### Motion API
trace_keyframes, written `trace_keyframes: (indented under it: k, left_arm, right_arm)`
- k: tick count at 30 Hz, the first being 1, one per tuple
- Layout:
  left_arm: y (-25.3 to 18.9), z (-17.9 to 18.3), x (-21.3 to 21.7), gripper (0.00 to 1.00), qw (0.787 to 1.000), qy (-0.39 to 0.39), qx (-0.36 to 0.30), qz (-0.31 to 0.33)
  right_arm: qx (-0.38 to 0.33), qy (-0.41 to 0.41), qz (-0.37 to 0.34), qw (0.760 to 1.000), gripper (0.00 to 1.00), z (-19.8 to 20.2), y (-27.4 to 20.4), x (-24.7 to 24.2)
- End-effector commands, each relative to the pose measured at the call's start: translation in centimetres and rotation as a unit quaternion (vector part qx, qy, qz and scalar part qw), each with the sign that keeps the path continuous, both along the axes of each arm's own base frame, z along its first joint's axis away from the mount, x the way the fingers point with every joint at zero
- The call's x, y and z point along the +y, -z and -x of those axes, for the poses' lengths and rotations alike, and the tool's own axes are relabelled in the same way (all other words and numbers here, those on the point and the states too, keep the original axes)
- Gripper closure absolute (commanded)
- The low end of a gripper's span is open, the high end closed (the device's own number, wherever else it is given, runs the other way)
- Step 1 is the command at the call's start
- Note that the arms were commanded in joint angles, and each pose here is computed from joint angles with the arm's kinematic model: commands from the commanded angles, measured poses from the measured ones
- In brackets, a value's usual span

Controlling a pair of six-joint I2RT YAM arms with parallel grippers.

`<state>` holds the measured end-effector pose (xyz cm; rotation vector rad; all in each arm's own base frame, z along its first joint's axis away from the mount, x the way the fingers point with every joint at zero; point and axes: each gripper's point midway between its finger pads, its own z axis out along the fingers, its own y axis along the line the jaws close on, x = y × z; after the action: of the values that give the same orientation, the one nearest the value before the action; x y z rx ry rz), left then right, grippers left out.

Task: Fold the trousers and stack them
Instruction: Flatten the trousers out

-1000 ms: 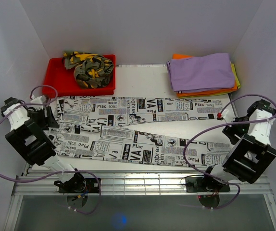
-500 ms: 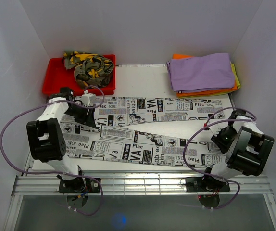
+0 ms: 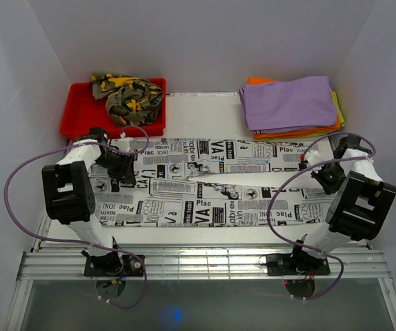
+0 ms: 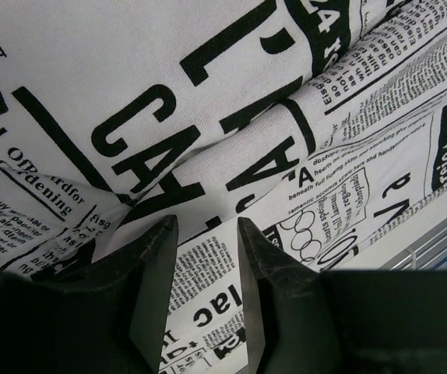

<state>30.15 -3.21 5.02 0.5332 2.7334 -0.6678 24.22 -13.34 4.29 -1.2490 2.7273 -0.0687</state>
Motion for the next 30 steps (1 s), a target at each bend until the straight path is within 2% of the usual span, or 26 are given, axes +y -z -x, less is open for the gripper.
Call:
trace_keyframes:
  k: [1,2,4,7,9,11,16,19,23,24,26,27,29,30]
  left_arm:
    - [-1.6,-1.7,-0.7,0.5,0.999,-0.004,-0.032,0.011]
    - [-2.4,-2.5,-0.9,0.46,0.999,-0.003,-0.046,0.013]
    - [-3.3,-3.2,-1.6,0.44,0.998,0.004,-0.059,0.014]
    - [-4.4,-4.9,-1.9,0.43,0.997,0.007,-0.083,0.0]
    - [-4.1,-6.2,-1.3,0.41,0.996,-0.007,-0.089,-0.018]
    - [-2.8,-6.8,-0.4,0.41,0.996,-0.024,-0.076,-0.043]
    - [-0.4,-7.2,0.9,0.41,0.994,-0.057,-0.048,-0.078]
    - [1.4,-6.0,1.6,0.43,0.993,-0.07,-0.015,-0.097]
    - [2.7,-3.4,2.3,0.45,0.991,-0.064,0.011,-0.114]
    - [2.9,-2.7,2.5,0.45,0.991,-0.061,0.017,-0.117]
    - [3.3,-0.4,2.5,0.46,0.991,-0.047,0.033,-0.12]
    - [3.3,0.3,2.5,0.46,0.991,-0.042,0.034,-0.121]
    - [2.7,1.4,2.5,0.47,0.992,-0.031,0.025,-0.123]
    - [2.9,2.4,2.4,0.47,0.992,-0.027,0.033,-0.123]
  right_arm:
    - [-0.053,0.017,-0.046,0.997,0.9,-4.4,-2.8,1.6]
    - [-0.056,0.033,-0.059,0.996,0.83,-5.1,-3.0,2.1]
    - [-0.089,0.026,-0.077,0.993,0.81,-7.7,-4.6,3.3]
    - [-0.131,0.034,-0.091,0.987,0.73,-11.7,-5.6,4.8]
    - [-0.123,0.048,-0.099,0.986,0.68,-13.3,-4.6,6.1]
    - [-0.138,0.058,-0.101,0.984,0.68,-15.6,-4.9,6.6]
    - [-0.101,0.091,-0.099,0.986,0.68,-17.6,-1.1,7.6]
    - [-0.065,0.09,-0.079,0.991,0.7,-15.9,1.4,7.3]
    - [-0.011,0.062,-0.049,0.997,0.76,-11.2,4.1,6.8]
    - [0.013,0.059,-0.05,0.997,0.76,-8.7,4.8,6.8]
    - [0.012,0.039,-0.045,0.998,0.76,-7.0,4.4,6.5]
    - [0.039,0.034,-0.049,0.997,0.76,-4.5,5.3,6.8]
    - [0.043,0.024,-0.048,0.998,0.77,-2.8,4.9,6.7]
    - [0.068,0.013,-0.052,0.996,0.78,-0.8,5.4,7.1]
